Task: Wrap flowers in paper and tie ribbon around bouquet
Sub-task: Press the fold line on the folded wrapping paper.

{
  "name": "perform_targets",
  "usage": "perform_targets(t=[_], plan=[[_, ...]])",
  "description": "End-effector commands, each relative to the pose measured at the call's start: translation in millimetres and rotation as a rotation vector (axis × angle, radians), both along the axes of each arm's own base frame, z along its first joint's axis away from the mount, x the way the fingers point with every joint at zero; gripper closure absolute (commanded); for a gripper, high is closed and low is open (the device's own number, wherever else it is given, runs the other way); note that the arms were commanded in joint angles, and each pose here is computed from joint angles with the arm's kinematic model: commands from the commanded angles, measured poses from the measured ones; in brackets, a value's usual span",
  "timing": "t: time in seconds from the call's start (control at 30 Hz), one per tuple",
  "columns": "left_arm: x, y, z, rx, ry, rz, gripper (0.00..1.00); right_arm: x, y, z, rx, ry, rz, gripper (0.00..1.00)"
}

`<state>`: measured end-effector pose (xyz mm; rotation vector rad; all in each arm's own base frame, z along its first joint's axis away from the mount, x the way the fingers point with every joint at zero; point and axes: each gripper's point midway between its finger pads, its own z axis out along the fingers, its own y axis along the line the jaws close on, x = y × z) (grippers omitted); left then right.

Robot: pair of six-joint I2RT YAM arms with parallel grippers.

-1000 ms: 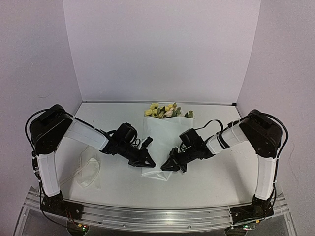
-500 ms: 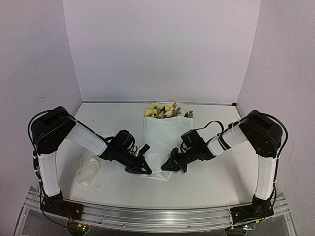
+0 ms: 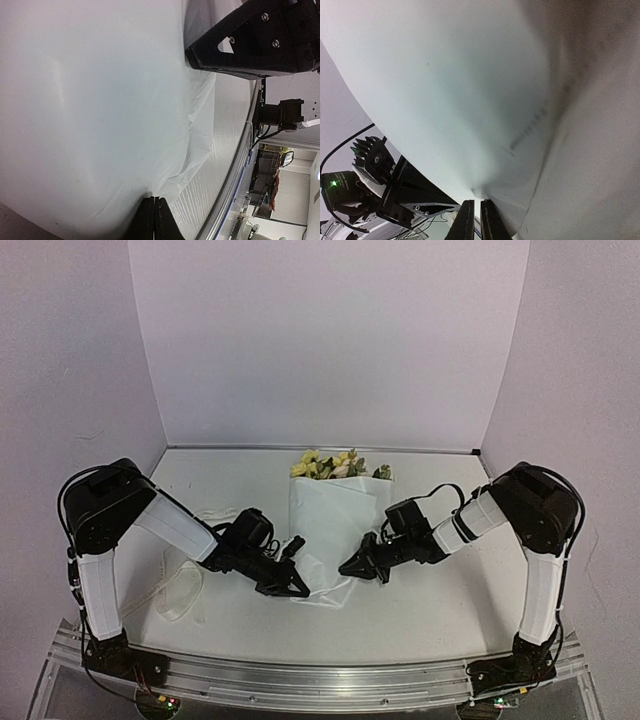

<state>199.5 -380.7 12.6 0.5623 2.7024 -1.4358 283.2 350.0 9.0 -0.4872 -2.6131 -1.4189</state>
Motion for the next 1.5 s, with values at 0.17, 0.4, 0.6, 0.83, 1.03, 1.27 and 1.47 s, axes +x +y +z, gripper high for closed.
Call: perform_targets(t=[0.17, 0.4, 0.6, 0.83, 1.03, 1.27, 1.47], plan=[[-12.8, 12.5, -24.5, 0.128, 0.075, 0.057, 0.98, -16.3, -14.3, 6.0, -0.033, 0.046, 0.021, 0.91], [-10.1, 10.7, -25.0, 0.142, 0.072, 0.083, 0.98, -26.7, -2.9, 34.8, -0.025, -0.028, 0.084, 0.91], [-8.9, 8.5, -22.9, 0.141, 0.067, 0.082, 0.98, -47.7, 8.8, 34.8, -0.066, -0.037, 0.164, 0.91], [-9.0, 8.8, -22.6, 0.142, 0.063, 0.080, 0.98, -48.0, -1.0, 6.1, -0.144, -0.026, 0.135, 0.92], [-9.6, 9.8, -24.3, 0.147, 0.064, 0.080, 0.98, -39.3, -19.6, 0.1, -0.204, -0.082, 0.050, 0.92], [-9.7, 10.7, -22.8, 0.144, 0.058, 0.081, 0.98, -36.9, -48.2, -12.8, -0.296, -0.097, -0.041, 0.92], [-6.2, 4.5, -8.8, 0.110, 0.032, 0.073, 0.97, -37.7, -47.0, -11.3, -0.291, -0.091, -0.034, 0.92]])
